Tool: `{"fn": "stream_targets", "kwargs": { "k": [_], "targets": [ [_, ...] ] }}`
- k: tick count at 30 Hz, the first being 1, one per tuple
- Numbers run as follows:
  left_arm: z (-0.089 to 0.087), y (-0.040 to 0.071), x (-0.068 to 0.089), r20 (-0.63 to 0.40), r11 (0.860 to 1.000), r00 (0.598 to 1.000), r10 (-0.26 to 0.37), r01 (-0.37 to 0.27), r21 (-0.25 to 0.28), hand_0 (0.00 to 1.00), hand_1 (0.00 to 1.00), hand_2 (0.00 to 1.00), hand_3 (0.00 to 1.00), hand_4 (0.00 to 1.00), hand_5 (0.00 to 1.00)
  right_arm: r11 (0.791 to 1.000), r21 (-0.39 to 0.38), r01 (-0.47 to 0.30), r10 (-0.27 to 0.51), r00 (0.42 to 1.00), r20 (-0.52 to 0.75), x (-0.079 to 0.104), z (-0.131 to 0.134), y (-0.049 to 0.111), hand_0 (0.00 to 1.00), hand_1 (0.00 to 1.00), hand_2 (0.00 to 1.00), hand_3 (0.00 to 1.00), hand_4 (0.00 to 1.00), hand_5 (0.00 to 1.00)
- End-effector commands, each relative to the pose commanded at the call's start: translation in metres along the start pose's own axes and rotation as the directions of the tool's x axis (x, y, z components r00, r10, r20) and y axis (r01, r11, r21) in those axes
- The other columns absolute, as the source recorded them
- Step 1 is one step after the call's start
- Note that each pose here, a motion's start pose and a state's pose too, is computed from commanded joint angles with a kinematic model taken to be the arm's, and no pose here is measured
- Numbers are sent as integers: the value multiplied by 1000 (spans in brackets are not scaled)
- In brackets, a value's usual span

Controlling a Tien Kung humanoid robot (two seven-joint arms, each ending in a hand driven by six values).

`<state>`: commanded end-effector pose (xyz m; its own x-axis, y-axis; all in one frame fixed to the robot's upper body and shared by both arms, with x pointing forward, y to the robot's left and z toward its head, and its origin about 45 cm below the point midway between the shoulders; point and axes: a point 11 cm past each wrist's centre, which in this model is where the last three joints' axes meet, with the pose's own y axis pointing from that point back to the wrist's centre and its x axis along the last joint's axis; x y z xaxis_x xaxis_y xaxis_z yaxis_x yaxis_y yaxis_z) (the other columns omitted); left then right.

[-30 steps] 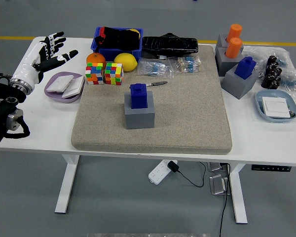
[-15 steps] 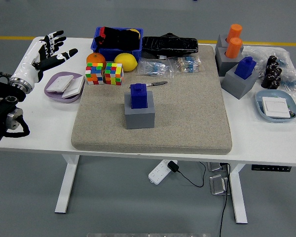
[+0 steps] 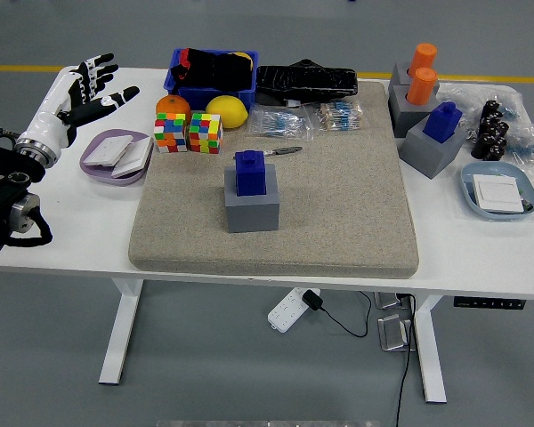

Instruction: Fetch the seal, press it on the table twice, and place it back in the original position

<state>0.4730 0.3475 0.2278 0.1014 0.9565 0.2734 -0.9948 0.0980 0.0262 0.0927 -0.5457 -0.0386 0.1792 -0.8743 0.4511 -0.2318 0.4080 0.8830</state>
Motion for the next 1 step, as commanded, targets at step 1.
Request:
{"fn": "stream_targets", "kwargs": {
  "k": [1],
  "targets": [
    [0,0,0,0,1000,1000,-1,1,1,969,943,906,915,989,359,1000,0,0,0,1000,-1,0,0,0,778,661,668,671,810,574]
  ]
}}
